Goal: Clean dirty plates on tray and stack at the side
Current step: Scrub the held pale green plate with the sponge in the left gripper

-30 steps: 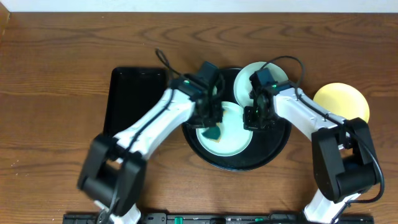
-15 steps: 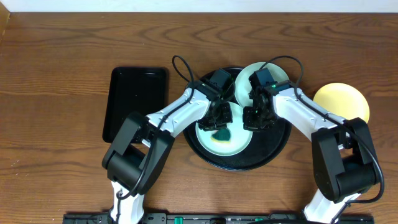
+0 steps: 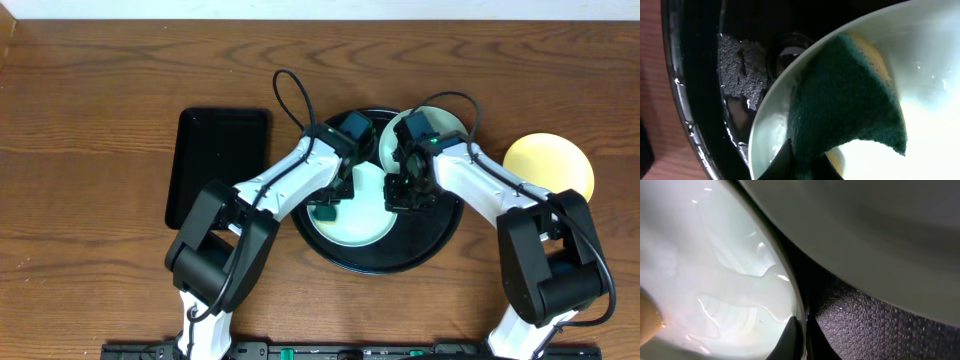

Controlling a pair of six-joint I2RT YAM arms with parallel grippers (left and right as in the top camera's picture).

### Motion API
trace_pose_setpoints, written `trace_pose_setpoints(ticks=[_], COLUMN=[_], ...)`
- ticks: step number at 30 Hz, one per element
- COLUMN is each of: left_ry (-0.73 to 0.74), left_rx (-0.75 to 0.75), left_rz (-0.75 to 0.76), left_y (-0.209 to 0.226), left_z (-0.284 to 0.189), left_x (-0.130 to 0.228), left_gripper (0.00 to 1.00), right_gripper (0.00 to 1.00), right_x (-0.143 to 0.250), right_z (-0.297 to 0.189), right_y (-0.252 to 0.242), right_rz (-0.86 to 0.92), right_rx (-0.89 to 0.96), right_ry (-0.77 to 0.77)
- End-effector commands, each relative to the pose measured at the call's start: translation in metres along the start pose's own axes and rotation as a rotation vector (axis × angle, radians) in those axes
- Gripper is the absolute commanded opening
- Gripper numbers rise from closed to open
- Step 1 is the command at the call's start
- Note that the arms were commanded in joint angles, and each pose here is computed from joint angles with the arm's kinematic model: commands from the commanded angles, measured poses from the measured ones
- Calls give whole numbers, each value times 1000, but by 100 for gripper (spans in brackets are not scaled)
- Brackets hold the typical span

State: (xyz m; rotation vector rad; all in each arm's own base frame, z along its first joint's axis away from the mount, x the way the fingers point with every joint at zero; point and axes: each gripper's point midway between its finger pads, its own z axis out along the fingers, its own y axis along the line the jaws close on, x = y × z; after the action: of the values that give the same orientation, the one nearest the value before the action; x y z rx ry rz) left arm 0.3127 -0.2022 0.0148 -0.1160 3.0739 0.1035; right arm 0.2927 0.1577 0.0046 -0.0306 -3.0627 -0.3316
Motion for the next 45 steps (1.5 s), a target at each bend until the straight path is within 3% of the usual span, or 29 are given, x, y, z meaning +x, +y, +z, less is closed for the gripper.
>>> trace_pose_setpoints(ticks=[1,5,6,16,22,31,35,39,41,45], left_ry=[17,167,217,257,191,-4,-67,-74,-43,96], left_rx=[-48,317,470,635,511,-162,-311,-328,-266,60], left_rz=[-27,-22,5,16,41,-25,-8,10,7,-17], left_y=[24,-43,-74,-123,-103,43,78,83,71,11], left_z=[28,20,8,-12,3,29,23,22,26,31], left_x=[-5,16,24,40,34,-1,-16,-19,-14,6], left_gripper=[7,8,7,8,8,7,7,7,7,7], right_gripper=[1,1,1,1,1,1,1,1,1,1], right_x=[-5,-5,-6,-7,-7,-6,-6,-6,-6,-6], right_z=[3,3,3,4,4,4,4,4,4,4], right_y=[-24,-24,-24,-20,-20,-20,-20,-20,-20,-20], right_rz=[9,9,9,15,15,15,16,16,16,16], right_rx=[110,109,108,90,91,89,89,89,89,90], right_ry=[-23,-24,-26,-29,-27,-24,-24,-24,-23,-23])
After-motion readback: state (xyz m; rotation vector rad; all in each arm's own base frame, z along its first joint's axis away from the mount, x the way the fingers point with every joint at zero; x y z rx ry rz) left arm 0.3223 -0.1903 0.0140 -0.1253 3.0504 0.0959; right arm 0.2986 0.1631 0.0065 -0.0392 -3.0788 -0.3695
